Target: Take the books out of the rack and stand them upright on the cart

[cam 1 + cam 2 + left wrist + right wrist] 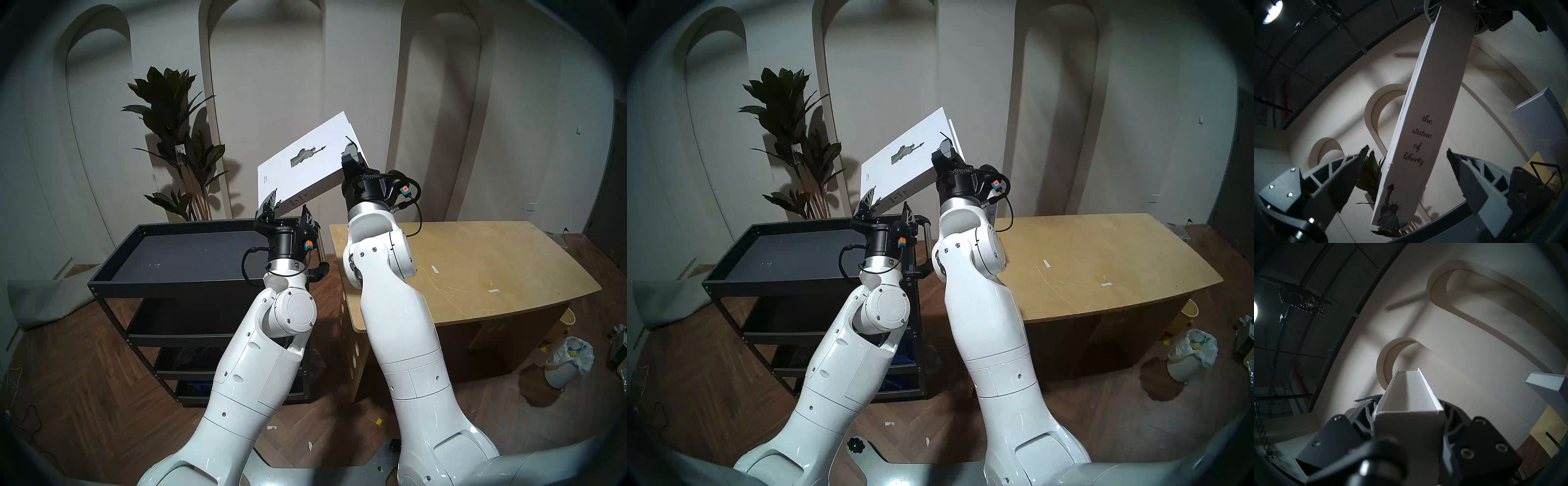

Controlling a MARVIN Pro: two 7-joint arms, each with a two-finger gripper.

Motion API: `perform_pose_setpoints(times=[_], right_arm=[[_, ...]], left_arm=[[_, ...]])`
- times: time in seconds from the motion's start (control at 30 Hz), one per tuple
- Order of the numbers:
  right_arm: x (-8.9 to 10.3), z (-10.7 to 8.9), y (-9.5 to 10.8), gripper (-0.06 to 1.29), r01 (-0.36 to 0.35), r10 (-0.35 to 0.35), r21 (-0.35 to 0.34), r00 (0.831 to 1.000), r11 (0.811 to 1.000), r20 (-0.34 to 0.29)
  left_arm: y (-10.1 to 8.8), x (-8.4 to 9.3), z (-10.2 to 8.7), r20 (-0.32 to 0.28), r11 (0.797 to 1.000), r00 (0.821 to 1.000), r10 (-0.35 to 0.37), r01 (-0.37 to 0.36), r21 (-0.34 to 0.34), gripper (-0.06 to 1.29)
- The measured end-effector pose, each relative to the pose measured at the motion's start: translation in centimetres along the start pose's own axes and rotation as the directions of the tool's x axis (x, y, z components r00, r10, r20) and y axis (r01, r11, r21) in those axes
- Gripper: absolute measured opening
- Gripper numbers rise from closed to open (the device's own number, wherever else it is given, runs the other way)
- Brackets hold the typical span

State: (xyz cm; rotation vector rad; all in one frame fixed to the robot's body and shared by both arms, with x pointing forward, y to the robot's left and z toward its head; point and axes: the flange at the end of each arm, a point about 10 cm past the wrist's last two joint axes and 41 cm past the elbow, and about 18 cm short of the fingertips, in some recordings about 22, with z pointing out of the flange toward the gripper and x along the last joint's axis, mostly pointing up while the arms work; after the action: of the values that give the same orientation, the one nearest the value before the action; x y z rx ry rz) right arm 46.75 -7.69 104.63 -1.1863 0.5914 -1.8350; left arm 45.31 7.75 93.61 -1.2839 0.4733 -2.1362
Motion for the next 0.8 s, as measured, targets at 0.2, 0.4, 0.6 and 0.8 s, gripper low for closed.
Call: perform_pose_setpoints(times=[0.2, 0.4, 0.6, 0.8], right_arm=[[0.1, -0.1, -0.2, 0.46, 0.008, -0.008, -0.035, 1.0, 0.999, 0.016], [0.0, -0.1, -0.1, 0.46, -0.002, 0.004, -0.049, 0.999, 0.999, 0.036], [-0.1, -0.1, 0.0, 0.46, -0.007, 0.009, -0.049, 0.999, 0.999, 0.049], [-0.2, -0.1, 0.2, 0.46, -0.004, 0.006, -0.055, 0.999, 0.998, 0.053]], left_arm=[[1.5, -1.2, 0.2, -0.022, 0.998, 0.997, 0.068, -0.067, 0.021, 1.24], [1.3, -0.7, 0.8, -0.041, 0.998, 0.998, 0.057, -0.056, 0.032, 1.24], [0.8, 0.1, 1.5, -0.056, 0.999, 0.998, 0.022, -0.02, 0.038, 1.24], [0.5, 0.8, 1.8, -0.064, 1.0, 0.998, -0.019, 0.02, 0.01, 1.24]])
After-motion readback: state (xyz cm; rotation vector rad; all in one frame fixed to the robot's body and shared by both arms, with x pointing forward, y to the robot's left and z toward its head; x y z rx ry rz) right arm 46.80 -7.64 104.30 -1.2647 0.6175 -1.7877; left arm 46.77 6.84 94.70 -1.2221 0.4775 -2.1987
